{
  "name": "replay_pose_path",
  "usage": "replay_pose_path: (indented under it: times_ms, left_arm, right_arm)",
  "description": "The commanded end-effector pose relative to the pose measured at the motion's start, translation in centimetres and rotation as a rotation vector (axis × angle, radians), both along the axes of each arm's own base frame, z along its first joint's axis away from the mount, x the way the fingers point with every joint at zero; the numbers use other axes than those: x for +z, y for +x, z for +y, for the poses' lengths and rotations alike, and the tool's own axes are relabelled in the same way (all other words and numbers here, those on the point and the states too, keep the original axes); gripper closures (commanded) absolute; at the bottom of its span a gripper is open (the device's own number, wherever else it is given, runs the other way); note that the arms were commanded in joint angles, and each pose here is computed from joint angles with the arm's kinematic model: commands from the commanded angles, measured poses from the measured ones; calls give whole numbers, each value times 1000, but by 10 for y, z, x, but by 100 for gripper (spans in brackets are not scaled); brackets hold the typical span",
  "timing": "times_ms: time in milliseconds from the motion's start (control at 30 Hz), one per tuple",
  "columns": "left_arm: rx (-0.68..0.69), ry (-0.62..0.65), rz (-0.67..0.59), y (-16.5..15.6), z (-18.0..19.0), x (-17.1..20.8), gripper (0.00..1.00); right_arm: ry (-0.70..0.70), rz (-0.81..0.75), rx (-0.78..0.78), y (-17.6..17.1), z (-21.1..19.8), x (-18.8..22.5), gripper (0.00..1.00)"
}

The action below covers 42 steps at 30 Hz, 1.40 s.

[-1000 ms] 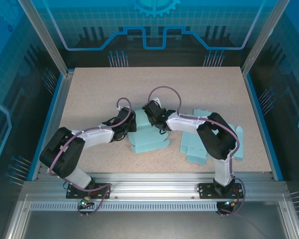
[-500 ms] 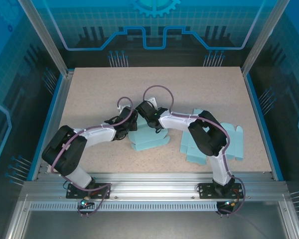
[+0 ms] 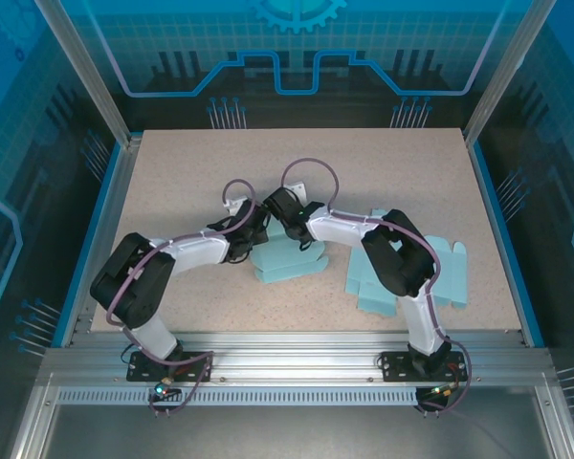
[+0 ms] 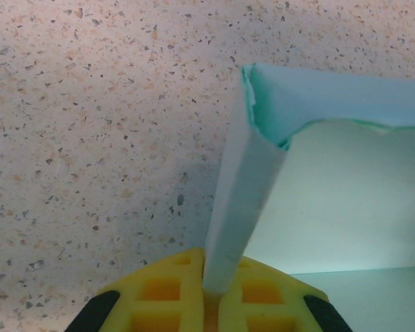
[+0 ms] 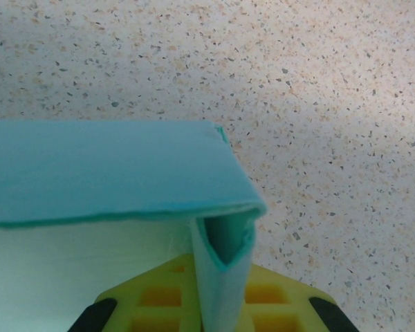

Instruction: Fold the paper box

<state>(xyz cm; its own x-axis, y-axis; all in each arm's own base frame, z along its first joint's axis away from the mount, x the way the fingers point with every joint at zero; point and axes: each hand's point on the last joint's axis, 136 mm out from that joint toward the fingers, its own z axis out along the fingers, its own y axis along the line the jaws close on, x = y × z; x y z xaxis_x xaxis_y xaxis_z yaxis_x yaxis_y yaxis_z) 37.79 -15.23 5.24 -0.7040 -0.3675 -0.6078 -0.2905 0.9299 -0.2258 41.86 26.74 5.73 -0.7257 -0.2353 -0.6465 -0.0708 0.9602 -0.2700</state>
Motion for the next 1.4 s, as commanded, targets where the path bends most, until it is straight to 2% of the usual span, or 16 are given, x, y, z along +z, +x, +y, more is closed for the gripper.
replay_pose_path:
  times_ms: [0,67,100,167,233,300,600,767,967,1067,1200,1367]
  left_arm:
    - [217,208,29,-1,49,-9,100]
    - [201,195,41,1,44,-13,98]
    - [185,181,46,1,41,-14,93]
    - [145,148,45,1,33,-13,79]
    - [96,107,34,2,23,-6,59]
    - [46,66,30,1,15,3,48]
    - [-60,-60,-20,-16,0,40,25]
    - [-80,-98,-63,-25,2,60,20]
    - [-40,-159,-85,-34,25,68,17]
    - [-6,-185,-81,-37,43,65,16]
    - [18,-210,-73,-41,57,59,16]
    - [-3,-224,-51,-43,57,48,20]
  right_arm:
    - [-333,95,18,-44,-36,-30,89]
    - [-317,101,29,-45,-33,-30,89]
    - [-314,107,37,-45,-31,-31,89]
    - [-305,116,49,-46,-28,-31,89]
    - [-300,129,67,-46,-24,-31,88]
    - [-300,148,89,-46,-21,-31,88]
    - [-320,276,222,-54,-7,-33,89]
    - [-326,391,342,-70,0,-37,91]
    - [-318,557,469,-96,4,-43,88]
    - [-328,604,502,-103,4,-44,75]
    - [-346,603,508,-96,6,-42,64]
    - [-346,580,522,-83,17,-35,57]
